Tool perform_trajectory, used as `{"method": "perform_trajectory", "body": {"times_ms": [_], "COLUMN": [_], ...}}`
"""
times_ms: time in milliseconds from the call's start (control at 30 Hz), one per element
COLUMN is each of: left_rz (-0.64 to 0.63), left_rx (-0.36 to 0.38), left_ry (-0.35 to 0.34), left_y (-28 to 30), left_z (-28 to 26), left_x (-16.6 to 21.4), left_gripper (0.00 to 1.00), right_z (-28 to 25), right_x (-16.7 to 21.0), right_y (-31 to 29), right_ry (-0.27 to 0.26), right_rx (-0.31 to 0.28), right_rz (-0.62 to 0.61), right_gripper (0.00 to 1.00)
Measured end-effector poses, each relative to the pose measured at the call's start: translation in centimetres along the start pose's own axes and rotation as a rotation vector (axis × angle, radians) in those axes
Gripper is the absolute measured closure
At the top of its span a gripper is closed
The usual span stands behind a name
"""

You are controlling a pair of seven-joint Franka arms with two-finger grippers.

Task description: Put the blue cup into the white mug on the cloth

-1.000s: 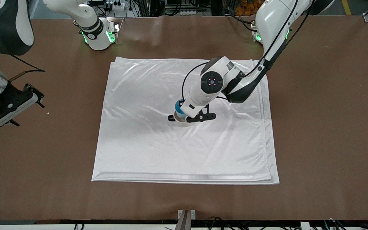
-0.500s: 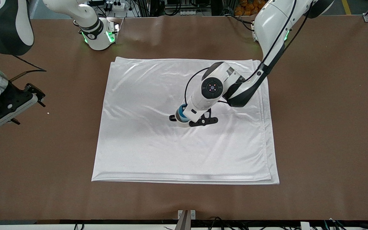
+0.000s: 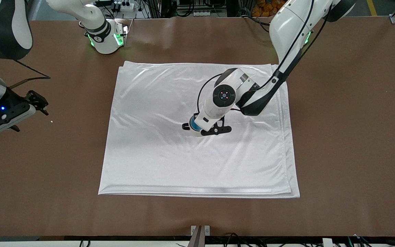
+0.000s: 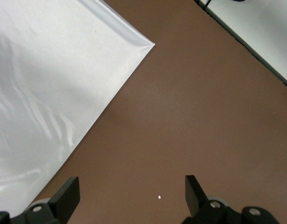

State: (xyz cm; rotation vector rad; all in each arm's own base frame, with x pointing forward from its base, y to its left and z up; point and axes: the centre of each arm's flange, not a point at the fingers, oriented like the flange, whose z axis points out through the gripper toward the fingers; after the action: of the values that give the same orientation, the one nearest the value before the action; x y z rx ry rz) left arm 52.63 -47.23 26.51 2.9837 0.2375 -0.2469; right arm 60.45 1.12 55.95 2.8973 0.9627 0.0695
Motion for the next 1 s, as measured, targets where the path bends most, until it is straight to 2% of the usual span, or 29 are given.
{"method": "perform_trajectory", "body": {"times_ms": [33, 67, 100, 267, 333, 367, 500, 700, 1000], "left_rz": [0.0, 0.0, 0.0, -0.008, -0.017, -0.022, -0.037, -0.014, -0.011], "left_rx": [0.0, -0.001, -0.003, -0.017, -0.021, -0.02, 0.001, 0.025, 0.028], "left_ry": [0.001, 0.002, 0.005, 0.031, 0.05, 0.063, 0.09, 0.112, 0.147], "left_y": [0.0, 0.0, 0.1, -0.1, -0.6, -1.1, -4.1, -11.7, -24.0], "left_z": [0.0, -0.1, -0.2, -1.7, -2.8, -3.7, -7.5, -13.4, -18.8], "left_x": [0.0, 0.1, 0.1, 1.0, 1.8, 2.4, 5.0, 10.0, 16.1], "left_gripper": [0.64, 0.64, 0.56, 0.35, 0.26, 0.18, 0.01, 0.0, 0.0], "right_z": [-0.1, -0.2, -0.4, -0.9, -1.0, -1.1, -1.7, -3.1, -6.7], "right_x": [0.1, 0.1, 0.2, 0.3, 0.3, 0.2, -0.1, -0.9, -3.6], "right_y": [-0.1, -0.1, -0.2, -0.4, -0.4, -0.4, -0.4, -0.6, -0.5], "right_ry": [0.0, 0.001, 0.002, 0.007, 0.008, 0.01, 0.014, 0.017, 0.033], "right_rx": [0.004, 0.007, 0.01, 0.023, 0.03, 0.034, 0.043, 0.05, 0.04], "right_rz": [0.018, 0.033, 0.055, 0.143, 0.177, 0.198, 0.273, 0.407, 0.562], "right_gripper": [0.0, 0.0, 0.0, 0.0, 0.0, 0.0, 0.0, 0.0, 0.0]}}
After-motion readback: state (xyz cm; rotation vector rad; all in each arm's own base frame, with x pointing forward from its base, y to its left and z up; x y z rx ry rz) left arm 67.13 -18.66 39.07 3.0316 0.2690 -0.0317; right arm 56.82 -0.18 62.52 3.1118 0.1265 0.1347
